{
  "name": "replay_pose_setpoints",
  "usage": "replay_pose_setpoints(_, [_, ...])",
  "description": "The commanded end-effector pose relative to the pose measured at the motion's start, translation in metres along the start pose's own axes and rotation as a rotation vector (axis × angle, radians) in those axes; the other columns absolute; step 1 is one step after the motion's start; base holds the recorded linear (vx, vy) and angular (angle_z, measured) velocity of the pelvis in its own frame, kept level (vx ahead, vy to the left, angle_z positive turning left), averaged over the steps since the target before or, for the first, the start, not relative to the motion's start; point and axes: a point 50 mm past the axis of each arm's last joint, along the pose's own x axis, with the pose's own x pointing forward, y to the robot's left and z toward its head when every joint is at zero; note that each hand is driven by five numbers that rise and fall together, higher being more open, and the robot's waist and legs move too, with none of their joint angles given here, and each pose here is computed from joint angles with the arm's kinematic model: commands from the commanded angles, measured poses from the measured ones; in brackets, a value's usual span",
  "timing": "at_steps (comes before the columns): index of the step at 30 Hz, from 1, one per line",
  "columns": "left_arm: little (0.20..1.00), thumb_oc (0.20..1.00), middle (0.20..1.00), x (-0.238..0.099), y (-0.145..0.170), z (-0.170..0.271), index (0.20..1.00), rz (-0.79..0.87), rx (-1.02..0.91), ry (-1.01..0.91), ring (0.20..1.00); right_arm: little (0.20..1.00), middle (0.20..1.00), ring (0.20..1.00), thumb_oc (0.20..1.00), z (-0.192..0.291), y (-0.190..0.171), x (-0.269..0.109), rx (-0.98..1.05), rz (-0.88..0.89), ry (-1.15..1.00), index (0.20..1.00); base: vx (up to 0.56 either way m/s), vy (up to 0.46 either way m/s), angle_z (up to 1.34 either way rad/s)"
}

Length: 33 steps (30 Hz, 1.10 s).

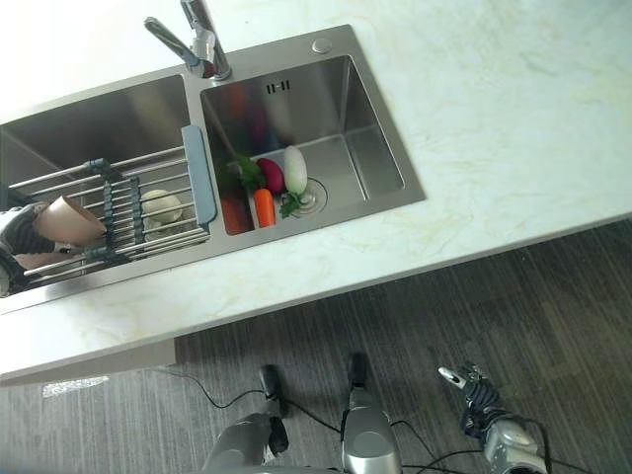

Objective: Place the dishes in the dishwasher.

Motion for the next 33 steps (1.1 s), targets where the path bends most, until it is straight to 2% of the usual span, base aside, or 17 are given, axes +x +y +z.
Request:
replay_pose_setpoints(1, [0.200, 0.200, 0.200, 0.008, 0.022, 0.048, 0.200, 0.274, -0.158, -0.194, 0.200, 1.000, 1.000, 1.000, 1.000, -0.007, -0.014, -0.008, 0.004, -0.066, -0.017, 1.000, 0.05, -0.055, 0.17])
replay_pose_setpoints(5, [0.200, 0.200, 0.200, 0.000, 0.038, 0.066, 0.200, 0.432, -0.196, -0.288, 0.200, 1.000, 1.000, 1.000, 1.000, -0.016, -0.012, -0.011, 0.019, -0.074, -0.001, 1.000, 0.04, -0.062, 0.12])
replay_pose_setpoints(6, [0.200, 0.200, 0.200, -0.008, 0.052, 0.077, 0.200, 0.539, -0.193, -0.365, 0.200, 1.000, 1.000, 1.000, 1.000, -0.022, -0.010, -0.013, 0.034, -0.078, 0.005, 1.000, 0.06, -0.117, -0.01])
replay_pose_setpoints(9, [0.200, 0.200, 0.200, -0.024, 0.066, 0.089, 0.200, 0.725, -0.177, -0.484, 0.200, 1.000, 1.000, 1.000, 1.000, -0.030, -0.008, -0.015, 0.053, -0.082, 0.016, 1.000, 0.05, -0.094, 0.12])
replay_pose_setpoints(15, [0.200, 0.200, 0.200, -0.052, 0.065, 0.108, 0.200, 0.962, -0.118, -0.640, 0.200, 1.000, 1.000, 1.000, 1.000, -0.050, -0.006, -0.021, 0.057, -0.098, 0.086, 1.000, 0.09, -0.117, 0.21])
replay_pose_setpoints(20, [0.200, 0.200, 0.200, -0.060, 0.062, 0.111, 0.200, 0.993, -0.201, -0.664, 0.200, 1.000, 1.000, 1.000, 1.000, -0.060, -0.006, -0.024, 0.074, -0.116, 0.121, 1.000, 0.05, -0.112, 0.06])
replay_pose_setpoints(27, [0.200, 0.200, 0.200, -0.073, 0.035, 0.109, 0.200, 0.927, -0.317, -0.615, 0.200, 1.000, 1.000, 1.000, 1.000, -0.071, -0.009, -0.028, 0.167, -0.186, 0.161, 1.000, -0.01, -0.122, 0.17])
replay_pose_setpoints(30, [0.200, 0.200, 0.200, -0.081, 0.013, 0.088, 0.200, 0.896, -0.391, -0.496, 0.200, 1.000, 1.000, 1.000, 1.000, -0.076, 0.001, -0.024, 0.295, -0.168, 0.206, 1.000, 0.06, -0.135, 0.08])
replay_pose_setpoints(33, [0.200, 0.200, 0.200, -0.091, -0.004, 0.076, 0.200, 0.887, -0.427, -0.447, 0.200, 1.000, 1.000, 1.000, 1.000, -0.074, 0.013, -0.019, 0.266, -0.124, 0.233, 1.000, 0.05, -0.087, 0.16])
